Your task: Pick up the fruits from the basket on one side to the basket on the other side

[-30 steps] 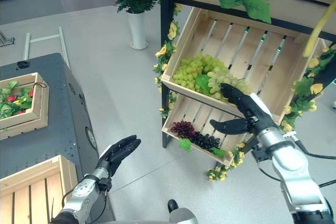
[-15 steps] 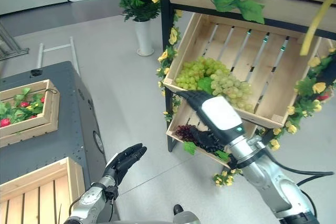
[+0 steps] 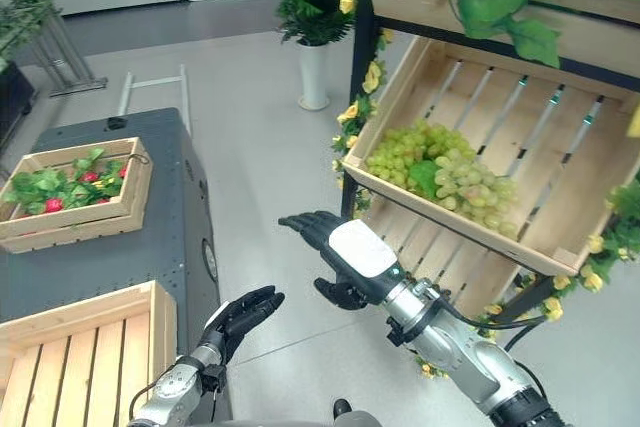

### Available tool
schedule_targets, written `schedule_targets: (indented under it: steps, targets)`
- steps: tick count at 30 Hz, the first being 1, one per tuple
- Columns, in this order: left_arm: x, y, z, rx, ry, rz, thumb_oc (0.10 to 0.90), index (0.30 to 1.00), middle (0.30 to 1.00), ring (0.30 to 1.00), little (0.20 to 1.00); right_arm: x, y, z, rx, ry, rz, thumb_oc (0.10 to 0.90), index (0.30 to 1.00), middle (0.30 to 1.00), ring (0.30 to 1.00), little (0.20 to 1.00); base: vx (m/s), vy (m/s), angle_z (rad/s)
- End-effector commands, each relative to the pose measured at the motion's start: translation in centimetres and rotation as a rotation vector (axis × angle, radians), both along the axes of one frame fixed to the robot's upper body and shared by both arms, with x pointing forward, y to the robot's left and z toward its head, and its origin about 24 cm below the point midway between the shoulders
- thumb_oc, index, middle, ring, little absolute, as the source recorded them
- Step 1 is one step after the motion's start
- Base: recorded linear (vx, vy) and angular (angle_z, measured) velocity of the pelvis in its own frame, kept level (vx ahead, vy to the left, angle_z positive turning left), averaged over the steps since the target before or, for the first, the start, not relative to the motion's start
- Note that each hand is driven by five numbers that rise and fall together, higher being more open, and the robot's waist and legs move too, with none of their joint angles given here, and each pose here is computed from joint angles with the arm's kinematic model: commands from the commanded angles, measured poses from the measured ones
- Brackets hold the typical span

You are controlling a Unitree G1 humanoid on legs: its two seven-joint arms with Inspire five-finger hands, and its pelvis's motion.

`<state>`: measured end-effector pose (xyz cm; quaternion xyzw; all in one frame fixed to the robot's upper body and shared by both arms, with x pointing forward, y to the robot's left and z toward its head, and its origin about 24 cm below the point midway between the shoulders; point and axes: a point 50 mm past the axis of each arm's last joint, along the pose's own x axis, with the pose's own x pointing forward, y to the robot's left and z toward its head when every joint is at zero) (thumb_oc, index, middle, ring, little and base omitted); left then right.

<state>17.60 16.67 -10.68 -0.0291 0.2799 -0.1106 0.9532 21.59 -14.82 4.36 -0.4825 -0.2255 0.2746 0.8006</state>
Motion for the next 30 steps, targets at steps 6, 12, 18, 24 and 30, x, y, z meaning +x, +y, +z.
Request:
schedule_targets:
  steps: [6, 12, 18, 24, 30]
  targets:
    - [1.8, 0.0, 0.4, 0.134, -0.075, -0.095, 0.800, 0.900, 0.900, 0.900, 0.900, 2.1, 0.4, -3.7, 0.058, 0.096, -0.197, 0.800, 0.900, 0.900, 0.900, 0.900, 0.00, -0.065, 0.21]
    - [0.7, 0.3, -0.3, 0.237, -0.073, -0.182, 0.800, 0.900, 0.900, 0.900, 0.900, 1.1, -0.8, -7.2, 0.019, 0.249, -0.305, 0.800, 0.900, 0.900, 0.900, 0.900, -0.01, -0.025, 0.11]
    - [0.3, -0.3, -0.2, 0.267, -0.136, -0.254, 0.800, 0.900, 0.900, 0.900, 0.900, -0.6, -1.7, -10.8, 0.004, 0.387, -0.419, 0.800, 0.900, 0.900, 0.900, 0.900, 0.00, -0.002, 0.08]
    - [0.9, -1.5, 0.5, 0.397, -0.260, -0.357, 0.800, 0.900, 0.900, 0.900, 0.900, -1.1, -1.4, -12.5, 0.029, 0.496, -0.489, 0.800, 0.900, 0.900, 0.900, 0.900, -0.01, 0.005, 0.07]
    - [1.7, -1.9, 0.9, 0.460, -0.312, -0.412, 0.800, 0.900, 0.900, 0.900, 0.900, -1.6, -1.2, -13.6, 0.000, 0.599, -0.505, 0.800, 0.900, 0.900, 0.900, 0.900, -0.01, 0.012, 0.09]
